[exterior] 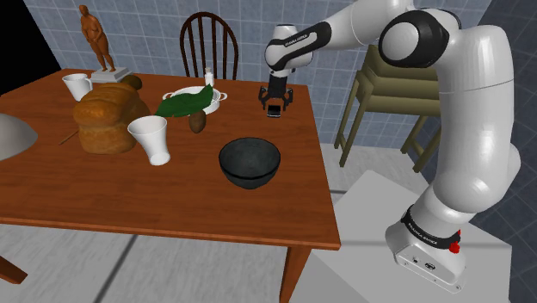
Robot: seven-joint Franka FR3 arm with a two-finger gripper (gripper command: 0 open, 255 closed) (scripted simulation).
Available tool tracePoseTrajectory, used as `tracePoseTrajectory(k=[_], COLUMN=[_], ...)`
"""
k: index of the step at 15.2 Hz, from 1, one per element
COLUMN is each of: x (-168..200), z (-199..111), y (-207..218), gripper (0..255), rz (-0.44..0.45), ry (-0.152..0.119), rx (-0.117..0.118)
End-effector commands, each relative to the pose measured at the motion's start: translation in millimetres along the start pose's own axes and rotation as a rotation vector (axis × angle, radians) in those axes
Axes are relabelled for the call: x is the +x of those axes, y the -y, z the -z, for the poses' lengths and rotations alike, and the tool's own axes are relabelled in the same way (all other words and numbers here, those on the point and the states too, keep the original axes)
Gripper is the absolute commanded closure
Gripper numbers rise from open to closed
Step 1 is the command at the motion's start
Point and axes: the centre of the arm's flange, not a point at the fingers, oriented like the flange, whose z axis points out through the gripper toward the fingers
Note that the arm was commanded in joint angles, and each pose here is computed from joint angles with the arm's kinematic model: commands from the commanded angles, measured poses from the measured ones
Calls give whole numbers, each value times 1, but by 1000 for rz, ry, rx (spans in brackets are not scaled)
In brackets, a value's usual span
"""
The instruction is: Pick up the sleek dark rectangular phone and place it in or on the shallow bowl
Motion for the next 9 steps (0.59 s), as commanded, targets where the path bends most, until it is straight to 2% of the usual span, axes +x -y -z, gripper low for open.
tracePoseTrajectory(k=[1,6,7,9], x=[0,0,0,-1], z=[-1,-1,-1,-1], y=[0,0,0,0], gripper=[0,0,255,255], rz=[0,0,0,0], ry=[-1,0,0,0], rx=[0,0,0,0])
